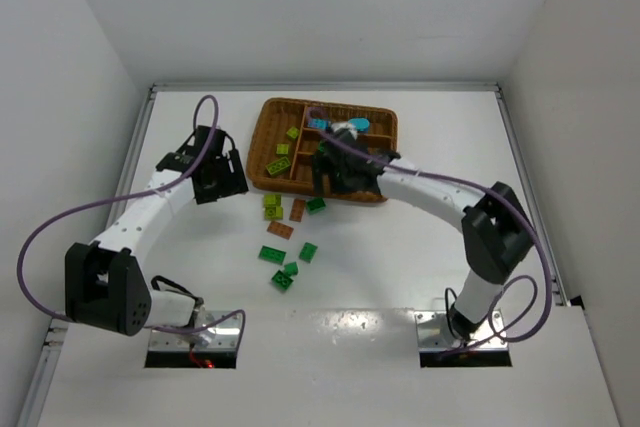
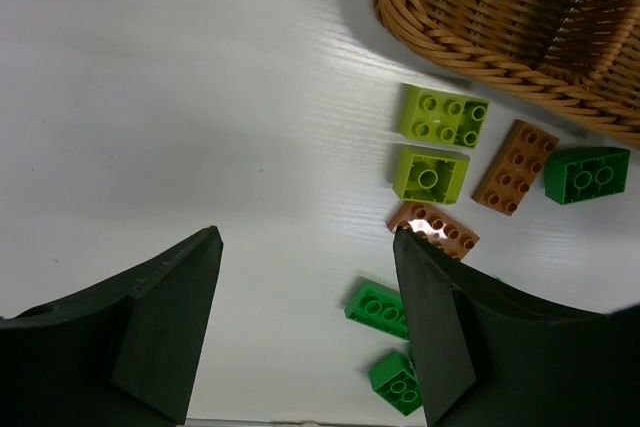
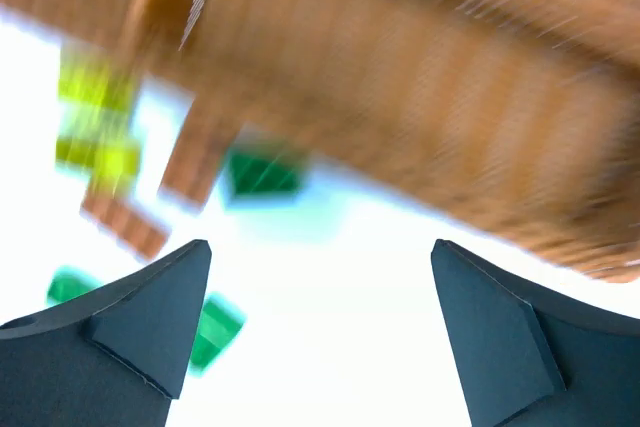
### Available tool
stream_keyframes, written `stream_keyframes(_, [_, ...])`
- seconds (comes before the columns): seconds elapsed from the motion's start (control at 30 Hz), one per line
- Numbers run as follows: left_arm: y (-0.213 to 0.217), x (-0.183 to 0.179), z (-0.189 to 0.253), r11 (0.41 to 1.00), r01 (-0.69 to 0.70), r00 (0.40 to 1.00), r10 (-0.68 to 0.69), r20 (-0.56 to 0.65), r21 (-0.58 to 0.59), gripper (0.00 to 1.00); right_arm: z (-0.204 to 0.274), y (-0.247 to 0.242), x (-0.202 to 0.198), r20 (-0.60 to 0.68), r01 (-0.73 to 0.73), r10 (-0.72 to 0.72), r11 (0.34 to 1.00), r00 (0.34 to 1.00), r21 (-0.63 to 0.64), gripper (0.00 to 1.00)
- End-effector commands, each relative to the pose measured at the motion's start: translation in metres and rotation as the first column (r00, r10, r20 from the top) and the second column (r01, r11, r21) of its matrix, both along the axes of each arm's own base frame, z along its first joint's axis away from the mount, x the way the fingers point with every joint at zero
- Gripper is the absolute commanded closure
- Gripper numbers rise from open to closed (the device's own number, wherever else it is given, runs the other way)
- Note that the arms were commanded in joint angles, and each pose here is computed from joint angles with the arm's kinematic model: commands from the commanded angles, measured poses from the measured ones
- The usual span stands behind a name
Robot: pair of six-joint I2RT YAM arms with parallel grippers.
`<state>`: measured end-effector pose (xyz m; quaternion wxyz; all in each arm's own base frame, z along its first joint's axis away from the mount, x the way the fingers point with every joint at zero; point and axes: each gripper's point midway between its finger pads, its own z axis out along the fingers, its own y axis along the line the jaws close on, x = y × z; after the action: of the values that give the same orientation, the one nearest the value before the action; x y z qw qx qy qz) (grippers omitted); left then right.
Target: Sort the legos into containers by color
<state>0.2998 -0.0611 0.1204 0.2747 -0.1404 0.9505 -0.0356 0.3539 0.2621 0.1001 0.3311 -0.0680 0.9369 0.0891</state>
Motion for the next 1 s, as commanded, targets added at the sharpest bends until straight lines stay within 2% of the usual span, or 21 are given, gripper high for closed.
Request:
stream_keyframes(0.0, [0.001,0.0,0.01,1.0,-0.001,0.999,0.001,0.038,-0.002,0.24,-0.02,0.046,-0.054,-0.053,-0.192,0.195,0.98,0.979,0.056,0.07])
stream_keyframes(0.13, [0.002,0.0,0.015,1.0,0.0,0.998,0.001,0.056,-0.006,0.24,-0.041,0.047,-0.06,-0.079,-0.209,0.206,0.977,0.975,-0.034,0.07])
stream_keyframes(0.27, [0.002,-0.002,0.015,1.0,-0.008,0.998,0.009,0.056,-0.011,0.24,-0.053,0.055,-0.05,-0.083,-0.212,0.207,0.976,0.975,-0.055,0.13])
stream_keyframes(0.57, [0.002,-0.002,0.015,1.0,-0.008,0.998,0.009,0.056,-0.011,0.24,-0.087,0.071,-0.022,-0.099,-0.259,0.246,0.953,0.964,-0.16,0.19])
stream_keyframes(0.73, [0.003,-0.002,0.015,1.0,-0.013,0.998,0.013,0.057,-0.004,0.24,-0.096,0.07,-0.013,-0.096,-0.24,0.226,0.954,0.969,-0.177,0.3])
stream_keyframes(0.87, [0.003,0.0,0.018,1.0,-0.013,0.998,0.014,0.066,-0.006,0.24,-0.09,0.067,-0.008,-0.06,-0.218,0.211,0.958,0.976,-0.186,0.44])
stream_keyframes(0.9, [0.003,0.0,0.018,1.0,-0.013,0.998,0.014,0.066,-0.006,0.24,-0.09,0.066,-0.009,-0.055,-0.217,0.211,0.959,0.976,-0.183,0.5])
stream_keyframes(0.97, [0.003,0.0,0.018,1.0,-0.013,0.998,0.014,0.066,-0.006,0.24,-0.082,0.061,-0.011,-0.043,-0.211,0.206,0.96,0.978,-0.184,0.54])
